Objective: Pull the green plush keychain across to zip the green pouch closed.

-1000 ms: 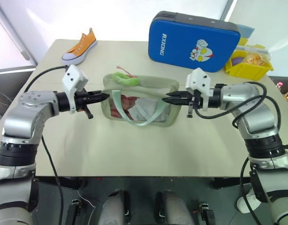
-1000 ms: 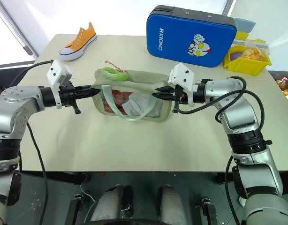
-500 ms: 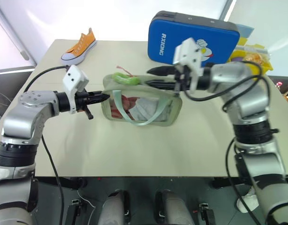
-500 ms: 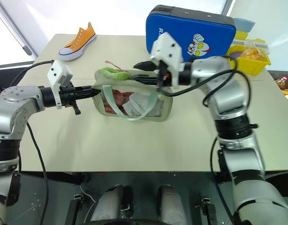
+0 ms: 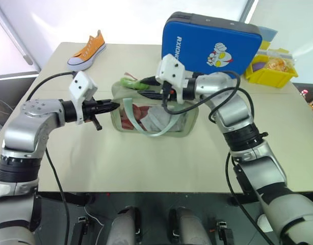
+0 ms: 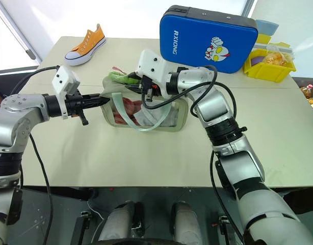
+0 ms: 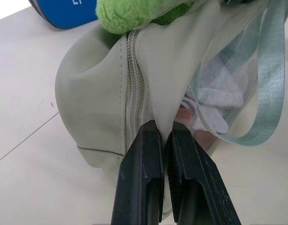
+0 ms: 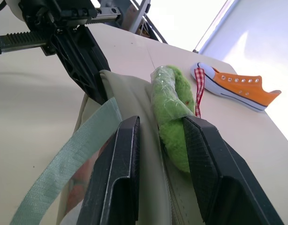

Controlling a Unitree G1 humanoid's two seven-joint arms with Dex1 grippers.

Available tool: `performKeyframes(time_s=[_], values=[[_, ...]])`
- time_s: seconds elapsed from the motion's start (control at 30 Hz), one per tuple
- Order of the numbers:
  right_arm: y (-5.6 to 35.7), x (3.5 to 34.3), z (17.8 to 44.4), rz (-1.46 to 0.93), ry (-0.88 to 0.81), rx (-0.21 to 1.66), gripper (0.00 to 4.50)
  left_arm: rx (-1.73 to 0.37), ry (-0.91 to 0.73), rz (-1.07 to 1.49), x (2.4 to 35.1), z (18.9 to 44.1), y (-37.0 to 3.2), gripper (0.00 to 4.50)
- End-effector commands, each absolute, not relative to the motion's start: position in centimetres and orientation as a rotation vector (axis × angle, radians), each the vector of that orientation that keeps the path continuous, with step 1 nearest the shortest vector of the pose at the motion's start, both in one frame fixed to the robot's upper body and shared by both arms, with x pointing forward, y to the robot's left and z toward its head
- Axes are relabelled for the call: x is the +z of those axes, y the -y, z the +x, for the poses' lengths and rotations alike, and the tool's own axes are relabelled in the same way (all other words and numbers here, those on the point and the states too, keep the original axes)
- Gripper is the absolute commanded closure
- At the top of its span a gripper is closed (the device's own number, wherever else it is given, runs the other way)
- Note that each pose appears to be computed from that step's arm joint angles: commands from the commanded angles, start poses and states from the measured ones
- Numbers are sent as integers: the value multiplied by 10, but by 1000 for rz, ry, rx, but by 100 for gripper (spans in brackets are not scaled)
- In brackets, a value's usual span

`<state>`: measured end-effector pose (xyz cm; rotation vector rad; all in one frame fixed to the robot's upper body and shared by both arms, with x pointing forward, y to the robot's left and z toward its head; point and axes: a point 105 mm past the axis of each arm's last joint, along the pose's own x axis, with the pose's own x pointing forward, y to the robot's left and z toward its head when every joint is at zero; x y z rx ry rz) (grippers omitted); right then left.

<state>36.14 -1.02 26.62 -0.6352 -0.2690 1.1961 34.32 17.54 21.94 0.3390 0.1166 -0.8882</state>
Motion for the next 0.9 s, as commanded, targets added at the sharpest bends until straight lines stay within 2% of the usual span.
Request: performKeyframes(time_s=[0.03, 0.1, 0.17, 0.2, 0.3, 0.6, 0.7, 0.87, 0.9], values=[[9, 300, 346, -648, 392, 1227, 305, -883, -75, 364, 231, 339, -177, 450], [10, 307, 341, -647, 410, 1243, 305, -879, -73, 366, 231, 340, -178, 450], [11, 309, 337, -649, 415, 1259, 251, -878, -71, 366, 232, 340, -178, 450], [11, 310, 337, -653, 419, 1252, 215, -879, -70, 367, 232, 341, -178, 450], [7, 307, 343, -673, 413, 1223, 72, -881, -67, 368, 232, 341, -177, 450], [-4, 286, 365, -630, 334, 1189, 72, -884, -63, 380, 231, 344, -175, 450], [-7, 287, 362, -549, 311, 1223, 153, -884, -66, 385, 230, 343, -175, 450], [-6, 292, 357, -416, 263, 1265, 416, -882, -66, 385, 230, 344, -175, 450], [-6, 293, 357, -395, 252, 1271, 442, -880, -65, 385, 230, 344, -176, 450]])
